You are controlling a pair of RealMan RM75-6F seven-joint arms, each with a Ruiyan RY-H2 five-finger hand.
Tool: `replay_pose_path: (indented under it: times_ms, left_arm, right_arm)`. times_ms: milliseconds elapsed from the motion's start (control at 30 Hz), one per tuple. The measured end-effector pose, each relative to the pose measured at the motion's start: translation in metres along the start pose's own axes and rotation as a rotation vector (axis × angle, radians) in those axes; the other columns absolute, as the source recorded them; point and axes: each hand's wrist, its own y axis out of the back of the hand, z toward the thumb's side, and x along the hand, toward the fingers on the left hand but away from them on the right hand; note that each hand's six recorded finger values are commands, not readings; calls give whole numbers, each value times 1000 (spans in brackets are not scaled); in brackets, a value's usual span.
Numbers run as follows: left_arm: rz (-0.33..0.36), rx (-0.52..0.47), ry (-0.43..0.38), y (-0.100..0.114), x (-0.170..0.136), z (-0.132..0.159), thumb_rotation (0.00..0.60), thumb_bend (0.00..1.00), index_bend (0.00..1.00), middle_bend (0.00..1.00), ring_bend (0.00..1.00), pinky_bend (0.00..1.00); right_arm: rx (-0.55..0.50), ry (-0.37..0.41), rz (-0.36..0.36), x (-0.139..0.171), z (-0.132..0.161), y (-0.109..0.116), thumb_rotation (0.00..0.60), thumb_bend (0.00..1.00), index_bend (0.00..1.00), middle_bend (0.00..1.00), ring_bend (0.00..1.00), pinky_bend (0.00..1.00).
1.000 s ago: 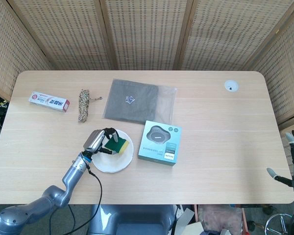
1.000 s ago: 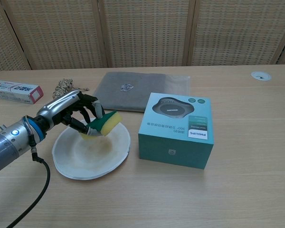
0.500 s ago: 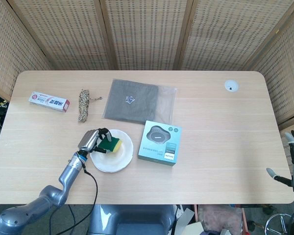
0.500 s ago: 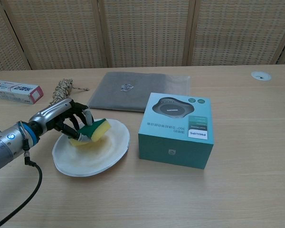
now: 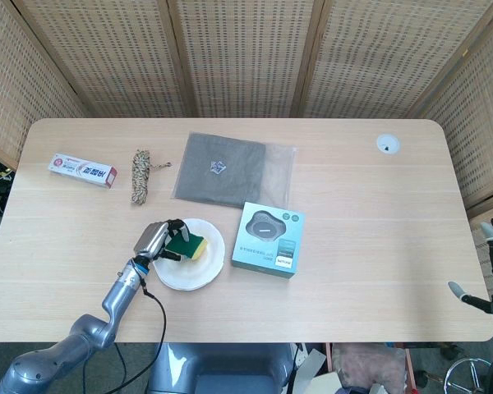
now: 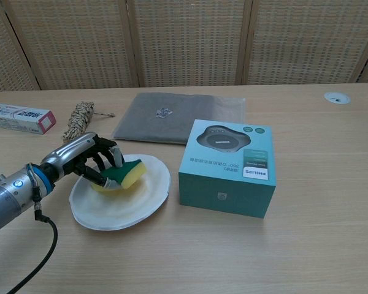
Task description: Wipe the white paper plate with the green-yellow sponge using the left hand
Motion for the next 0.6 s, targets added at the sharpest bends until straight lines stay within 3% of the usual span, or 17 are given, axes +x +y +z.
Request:
replay_pose_path:
  times_ms: [133,333,433,600]
  left_arm:
    - [46,-20,-50,16,3,12,600,14,593,503,388,455]
    - [131,33,-110,69,6,23,600,13,593,503,388,455]
    - [147,121,-90,95,5,16,600,14,593,503,388,452]
    - [116,268,25,125,-4,-13,600,14,592,502,388,422]
  right_arm:
    - [-5,-1,-1,0,0,1,600,0,0,0,0,0]
    - [-8,2,-2,1,1,1,600,0,0,0,0,0]
    - [-10,3,-3,2,1,2,600,0,0,0,0,0]
    - [-11,8,-1,2,2,2,600,0,0,0,0,0]
